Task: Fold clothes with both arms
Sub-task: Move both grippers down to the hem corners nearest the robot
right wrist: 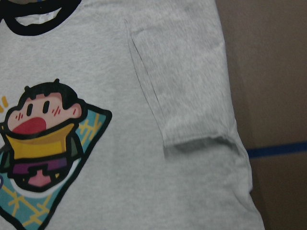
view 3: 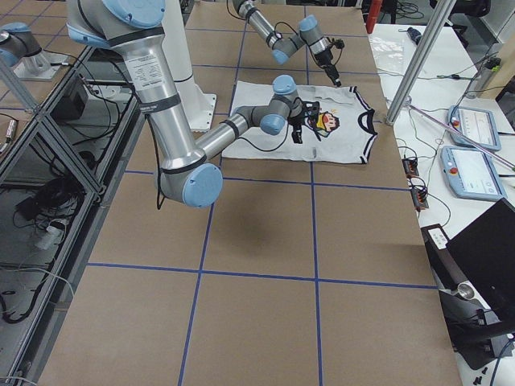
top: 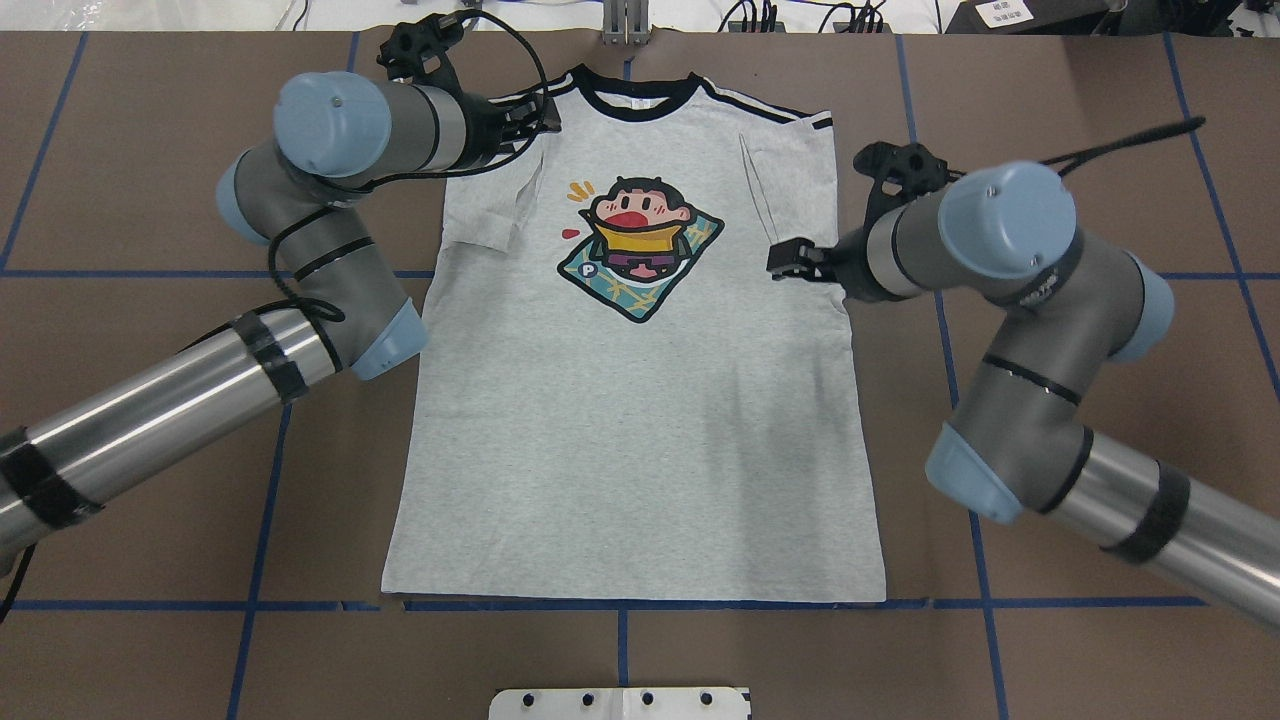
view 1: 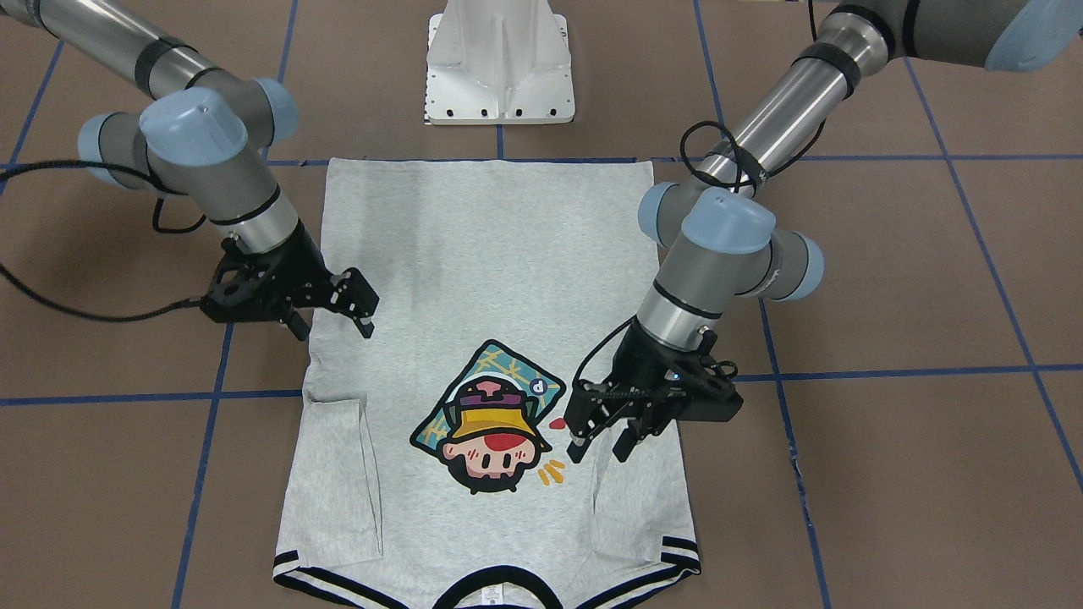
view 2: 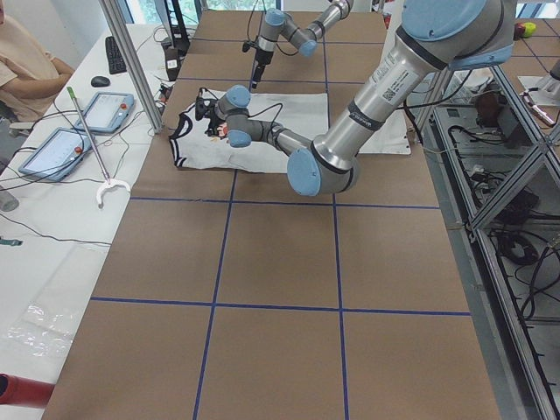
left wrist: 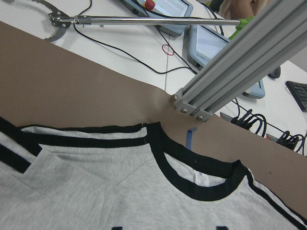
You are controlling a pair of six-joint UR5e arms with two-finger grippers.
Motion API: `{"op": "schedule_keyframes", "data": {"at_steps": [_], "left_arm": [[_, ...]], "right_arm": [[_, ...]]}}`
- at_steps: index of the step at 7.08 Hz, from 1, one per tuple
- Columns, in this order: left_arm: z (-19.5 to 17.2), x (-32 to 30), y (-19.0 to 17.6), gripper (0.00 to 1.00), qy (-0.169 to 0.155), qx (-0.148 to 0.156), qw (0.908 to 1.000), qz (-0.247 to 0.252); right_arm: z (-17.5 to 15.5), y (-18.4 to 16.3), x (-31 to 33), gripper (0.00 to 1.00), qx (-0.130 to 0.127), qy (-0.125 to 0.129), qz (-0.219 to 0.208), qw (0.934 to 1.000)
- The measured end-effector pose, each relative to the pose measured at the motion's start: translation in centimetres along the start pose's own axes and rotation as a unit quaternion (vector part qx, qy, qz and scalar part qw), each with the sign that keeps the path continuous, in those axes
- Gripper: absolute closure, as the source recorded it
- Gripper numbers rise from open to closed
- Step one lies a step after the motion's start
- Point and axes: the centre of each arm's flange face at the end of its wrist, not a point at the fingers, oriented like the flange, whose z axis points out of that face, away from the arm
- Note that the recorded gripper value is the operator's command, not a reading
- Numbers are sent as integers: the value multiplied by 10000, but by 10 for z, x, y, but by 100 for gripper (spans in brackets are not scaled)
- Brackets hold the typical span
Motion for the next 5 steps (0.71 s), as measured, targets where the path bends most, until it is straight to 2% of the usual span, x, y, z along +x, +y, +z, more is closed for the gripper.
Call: {"op": "schedule_keyframes", "data": {"at_steps": [2, 3, 5], "left_arm": [[-87, -10, 33, 28, 255, -391, 9989, 60], [-122, -21, 49, 26, 381, -496, 9980, 112], [-140, -30, 59, 1, 423, -544, 9975, 132]], "right_arm": [[-20, 113, 0, 0, 92, 453, 645, 9968], [-25, 156, 9, 2, 80, 556, 997, 9934], [-26, 207, 41, 3, 59, 817, 1793, 9804]]}}
